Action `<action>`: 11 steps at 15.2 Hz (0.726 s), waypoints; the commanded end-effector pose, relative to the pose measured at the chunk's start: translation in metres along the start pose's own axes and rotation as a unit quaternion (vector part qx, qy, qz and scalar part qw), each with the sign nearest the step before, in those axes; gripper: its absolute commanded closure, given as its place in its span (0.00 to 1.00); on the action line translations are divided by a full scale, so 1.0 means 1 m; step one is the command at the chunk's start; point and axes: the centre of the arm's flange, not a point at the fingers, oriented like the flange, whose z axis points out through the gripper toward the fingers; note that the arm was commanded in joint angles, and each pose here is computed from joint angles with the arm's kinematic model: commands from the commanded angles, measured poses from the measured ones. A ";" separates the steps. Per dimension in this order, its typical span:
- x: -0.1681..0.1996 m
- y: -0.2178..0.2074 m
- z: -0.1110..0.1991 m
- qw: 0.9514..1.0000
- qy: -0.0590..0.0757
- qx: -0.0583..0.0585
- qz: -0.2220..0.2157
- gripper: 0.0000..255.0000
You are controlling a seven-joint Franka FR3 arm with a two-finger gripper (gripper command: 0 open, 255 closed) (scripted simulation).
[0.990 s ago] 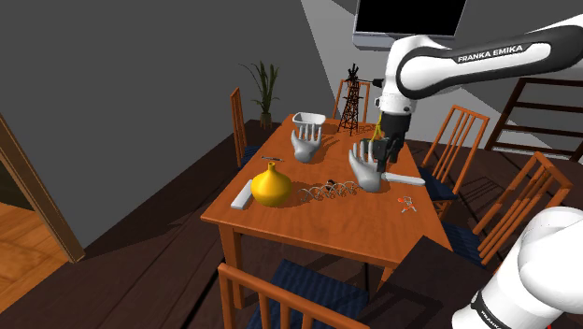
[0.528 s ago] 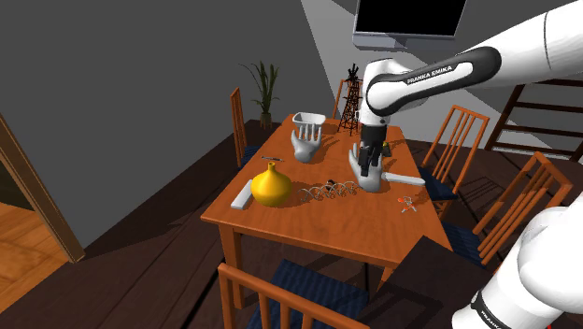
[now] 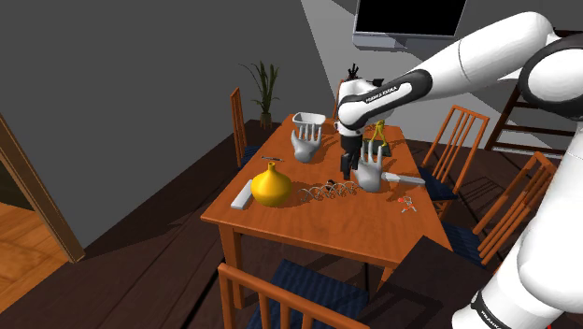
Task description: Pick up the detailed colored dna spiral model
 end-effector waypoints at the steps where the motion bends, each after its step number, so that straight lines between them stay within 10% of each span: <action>1: 0.022 0.008 0.014 1.000 -0.004 -0.005 -0.012 0.00; 11: 0.128 0.050 0.083 0.997 -0.025 -0.028 -0.070 0.00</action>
